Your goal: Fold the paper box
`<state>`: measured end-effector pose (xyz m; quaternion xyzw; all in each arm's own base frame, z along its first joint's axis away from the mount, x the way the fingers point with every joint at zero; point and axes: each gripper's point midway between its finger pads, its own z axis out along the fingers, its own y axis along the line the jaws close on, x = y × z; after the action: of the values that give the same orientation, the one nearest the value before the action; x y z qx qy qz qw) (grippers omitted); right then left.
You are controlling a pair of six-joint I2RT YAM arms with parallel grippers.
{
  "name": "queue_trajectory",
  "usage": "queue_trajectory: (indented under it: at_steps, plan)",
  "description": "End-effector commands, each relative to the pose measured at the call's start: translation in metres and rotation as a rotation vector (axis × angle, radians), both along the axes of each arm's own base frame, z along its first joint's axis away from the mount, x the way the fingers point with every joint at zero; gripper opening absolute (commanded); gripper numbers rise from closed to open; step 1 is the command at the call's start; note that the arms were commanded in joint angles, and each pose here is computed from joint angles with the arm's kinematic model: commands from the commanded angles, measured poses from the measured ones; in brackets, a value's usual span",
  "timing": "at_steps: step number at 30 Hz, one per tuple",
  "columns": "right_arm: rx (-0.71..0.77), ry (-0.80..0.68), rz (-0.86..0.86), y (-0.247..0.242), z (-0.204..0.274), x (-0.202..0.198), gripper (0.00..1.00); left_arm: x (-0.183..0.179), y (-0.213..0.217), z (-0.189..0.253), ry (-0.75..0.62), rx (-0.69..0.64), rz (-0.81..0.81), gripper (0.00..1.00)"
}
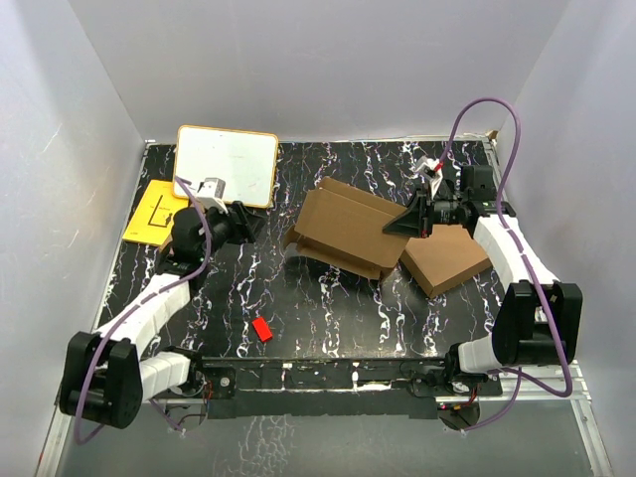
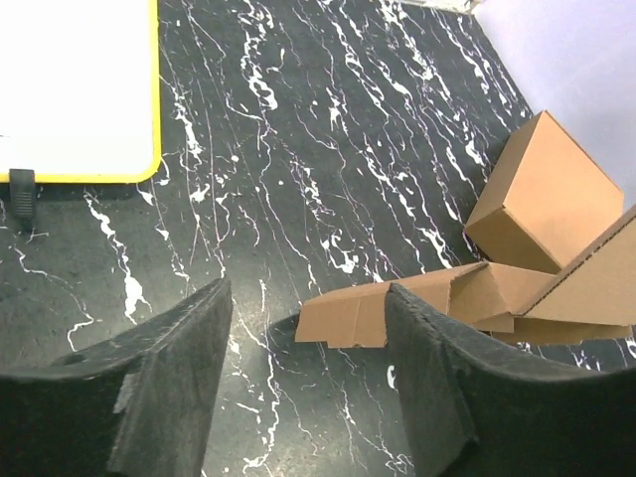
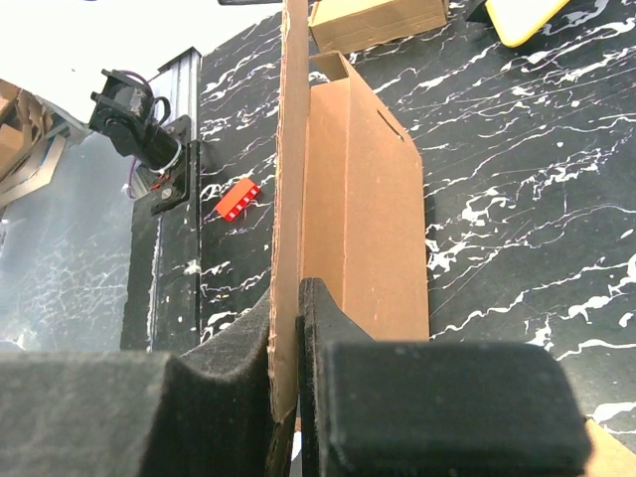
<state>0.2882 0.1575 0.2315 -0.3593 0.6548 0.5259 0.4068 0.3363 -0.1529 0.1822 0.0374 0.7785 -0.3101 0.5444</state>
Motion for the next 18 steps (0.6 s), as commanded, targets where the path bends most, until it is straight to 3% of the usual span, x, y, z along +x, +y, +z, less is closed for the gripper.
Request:
queue_trajectory:
  at_steps: [1,7,12,18]
  plan:
    - [0.005,-0.052,0.007,0.001,-0.001,0.006,0.08,0.009,-0.014,-0.002,-0.015,0.018,-0.089,0.58]
    - [0.009,-0.022,0.007,0.001,-0.007,0.008,0.08,0.017,-0.036,-0.015,-0.042,-0.016,-0.215,0.56]
    - [0.040,0.008,0.024,0.002,-0.003,0.007,0.08,0.021,-0.032,-0.012,-0.084,-0.018,-0.186,0.57]
    - [0.057,0.018,0.023,0.003,0.021,0.015,0.08,-0.015,-0.024,-0.003,-0.192,-0.025,-0.188,0.62]
